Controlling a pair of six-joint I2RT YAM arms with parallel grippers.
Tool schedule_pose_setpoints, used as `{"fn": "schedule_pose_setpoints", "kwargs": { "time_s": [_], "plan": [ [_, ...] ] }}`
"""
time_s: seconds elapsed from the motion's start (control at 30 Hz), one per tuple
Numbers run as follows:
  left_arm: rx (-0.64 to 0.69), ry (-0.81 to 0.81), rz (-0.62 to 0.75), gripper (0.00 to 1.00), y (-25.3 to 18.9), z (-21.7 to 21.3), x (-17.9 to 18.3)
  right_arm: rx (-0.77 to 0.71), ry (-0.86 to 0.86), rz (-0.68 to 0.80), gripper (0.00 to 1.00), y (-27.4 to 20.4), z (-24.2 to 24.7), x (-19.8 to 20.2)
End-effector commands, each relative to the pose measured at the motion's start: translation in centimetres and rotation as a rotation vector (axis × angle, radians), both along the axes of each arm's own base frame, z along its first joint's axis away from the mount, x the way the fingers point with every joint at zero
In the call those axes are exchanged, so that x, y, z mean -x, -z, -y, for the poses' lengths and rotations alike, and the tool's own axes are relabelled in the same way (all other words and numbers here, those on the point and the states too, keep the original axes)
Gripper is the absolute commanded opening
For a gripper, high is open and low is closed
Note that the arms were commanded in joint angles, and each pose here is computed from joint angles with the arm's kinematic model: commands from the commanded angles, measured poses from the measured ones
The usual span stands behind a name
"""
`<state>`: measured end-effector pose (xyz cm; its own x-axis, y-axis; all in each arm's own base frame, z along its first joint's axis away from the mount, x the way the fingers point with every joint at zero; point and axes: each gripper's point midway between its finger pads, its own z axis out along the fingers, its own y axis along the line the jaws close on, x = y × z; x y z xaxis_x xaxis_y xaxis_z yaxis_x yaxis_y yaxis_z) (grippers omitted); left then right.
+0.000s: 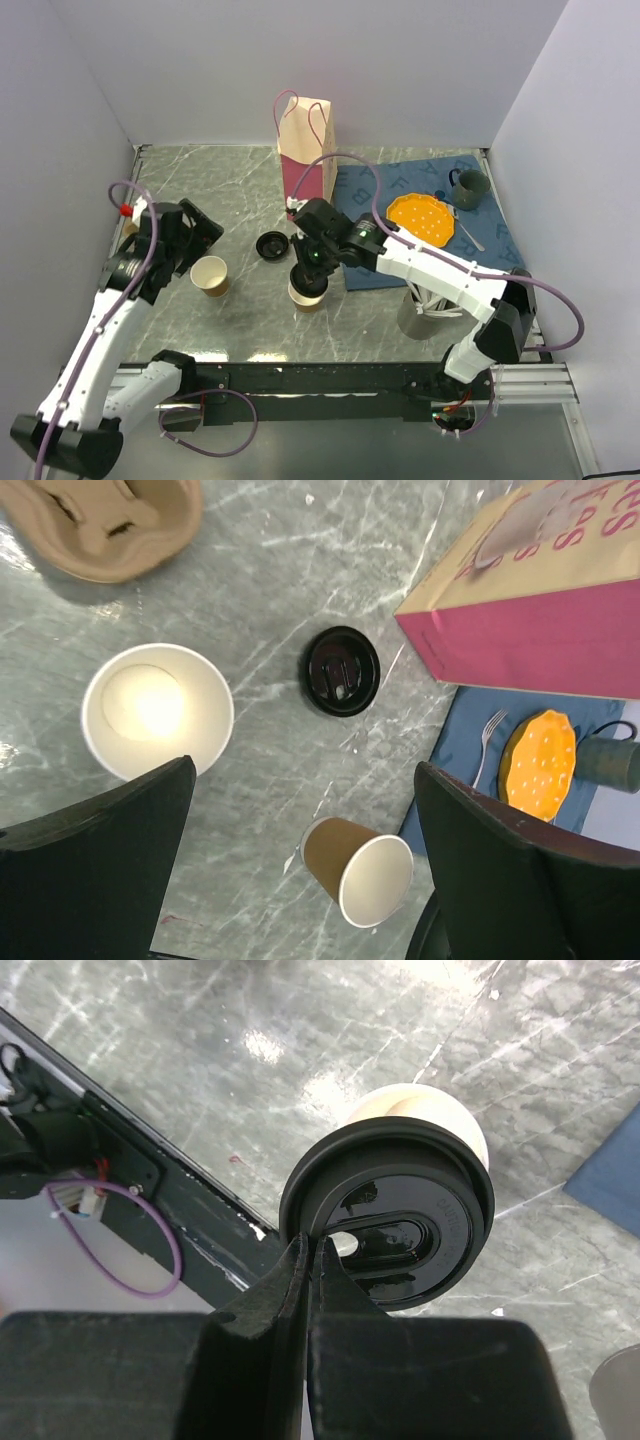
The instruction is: Pack the takeout coffee
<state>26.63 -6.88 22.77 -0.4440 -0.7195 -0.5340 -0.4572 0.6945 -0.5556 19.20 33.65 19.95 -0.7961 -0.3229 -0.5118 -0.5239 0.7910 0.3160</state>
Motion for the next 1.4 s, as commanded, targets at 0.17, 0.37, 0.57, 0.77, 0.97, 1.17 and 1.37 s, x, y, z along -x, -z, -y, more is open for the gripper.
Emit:
{"fn": "schedule_pose_setpoints", "kwargs": {
  "time_s": [0.17, 0.37, 0.57, 0.77, 0.97, 1.17, 1.37],
  "plan": [
    [-0.013, -0.055, 0.003, 0.97, 0.8, -1.3, 1.3, 0.102, 0.031, 0.024, 0.00, 2.5, -0.2, -0.8],
    [-0.007, -0.048, 0.010, 0.97, 0.3, -1.3, 1.8, 0.134, 0.042, 0.013, 0.00, 4.0, -0.6, -0.9],
    [0.013, -0.046, 0.016, 0.97, 0.5, -1.1, 2.2, 0.146, 0.019, 0.018, 0.00, 4.5, -1.1, -0.9],
    [0.017, -0.050, 0.014, 0.97, 0.6, -1.1, 2.3, 0.180, 0.013, 0.021, 0.00, 4.7, -1.1, -0.8],
    [0.050, -0.043, 0.009, 0.97, 1.2, -0.6, 2.3, 0.236, 0.015, 0.039, 0.00, 4.7, -0.9, -1.2],
    [0.038, -0.053, 0.012, 0.97, 1.0, -0.9, 2.3, 0.249, 0.006, 0.045, 0.00, 4.1, -1.3, -1.2],
    [0.039, -0.058, 0.016, 0.97, 1.0, -0.9, 2.2, 0.276, 0.004, 0.041, 0.00, 3.9, -1.5, -1.3]
  ]
}}
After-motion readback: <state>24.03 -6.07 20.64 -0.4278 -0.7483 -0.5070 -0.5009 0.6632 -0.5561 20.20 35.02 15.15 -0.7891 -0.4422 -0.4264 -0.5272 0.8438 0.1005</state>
